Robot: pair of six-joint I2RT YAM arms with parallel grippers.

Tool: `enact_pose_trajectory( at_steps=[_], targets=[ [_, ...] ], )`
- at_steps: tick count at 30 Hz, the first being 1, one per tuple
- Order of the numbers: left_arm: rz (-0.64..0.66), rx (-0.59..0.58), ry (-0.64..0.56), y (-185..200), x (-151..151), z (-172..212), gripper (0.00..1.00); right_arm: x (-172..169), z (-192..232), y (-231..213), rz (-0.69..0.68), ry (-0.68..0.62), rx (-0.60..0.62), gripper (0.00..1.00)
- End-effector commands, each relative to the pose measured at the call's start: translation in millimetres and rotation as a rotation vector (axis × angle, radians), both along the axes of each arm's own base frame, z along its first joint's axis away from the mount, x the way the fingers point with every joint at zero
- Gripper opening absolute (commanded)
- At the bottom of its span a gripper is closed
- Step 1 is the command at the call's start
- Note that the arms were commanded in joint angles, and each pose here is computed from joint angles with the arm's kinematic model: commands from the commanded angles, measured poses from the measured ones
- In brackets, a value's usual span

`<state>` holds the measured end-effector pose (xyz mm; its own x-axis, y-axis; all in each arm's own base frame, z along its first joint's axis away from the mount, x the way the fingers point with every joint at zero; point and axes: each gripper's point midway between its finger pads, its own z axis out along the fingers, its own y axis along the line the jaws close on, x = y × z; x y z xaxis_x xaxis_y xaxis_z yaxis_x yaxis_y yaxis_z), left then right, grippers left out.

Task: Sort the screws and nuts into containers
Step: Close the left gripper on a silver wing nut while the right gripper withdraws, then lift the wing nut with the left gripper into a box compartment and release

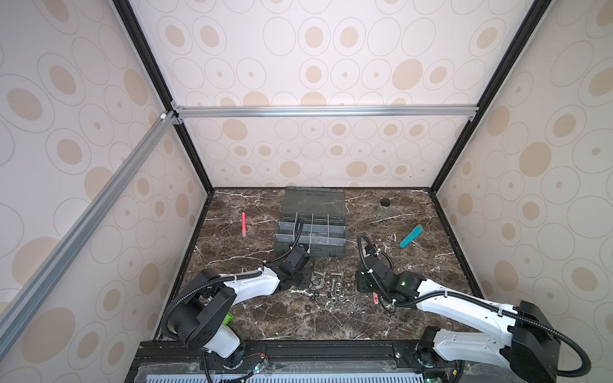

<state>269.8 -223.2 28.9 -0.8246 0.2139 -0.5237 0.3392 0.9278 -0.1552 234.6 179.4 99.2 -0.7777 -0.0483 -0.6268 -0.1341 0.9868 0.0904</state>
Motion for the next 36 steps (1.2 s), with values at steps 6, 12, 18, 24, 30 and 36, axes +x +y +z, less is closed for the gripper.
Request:
enact_pose_trajectory(
  at_steps=[6,12,18,24,30,36],
  targets=[
    [0.01,0.081,-0.022,6,7,2,0.37,-1,-7,-5,-0.026,0.008,-0.018,0.6],
    [0.024,0.153,-0.052,18,12,5,0.35,-2,-7,-6,-0.03,0.011,-0.012,0.6],
    [0.029,0.159,-0.057,18,14,5,0.35,-2,-8,-6,-0.031,0.013,-0.012,0.6],
    [0.015,0.128,-0.037,12,11,1,0.33,-2,-8,-7,-0.033,0.012,-0.014,0.6],
    [0.007,0.115,-0.019,8,10,-4,0.26,-2,-9,-7,-0.036,0.012,-0.015,0.6],
    [0.012,0.118,-0.033,8,12,-1,0.15,-3,-9,-8,-0.038,0.013,-0.017,0.6]
  ],
)
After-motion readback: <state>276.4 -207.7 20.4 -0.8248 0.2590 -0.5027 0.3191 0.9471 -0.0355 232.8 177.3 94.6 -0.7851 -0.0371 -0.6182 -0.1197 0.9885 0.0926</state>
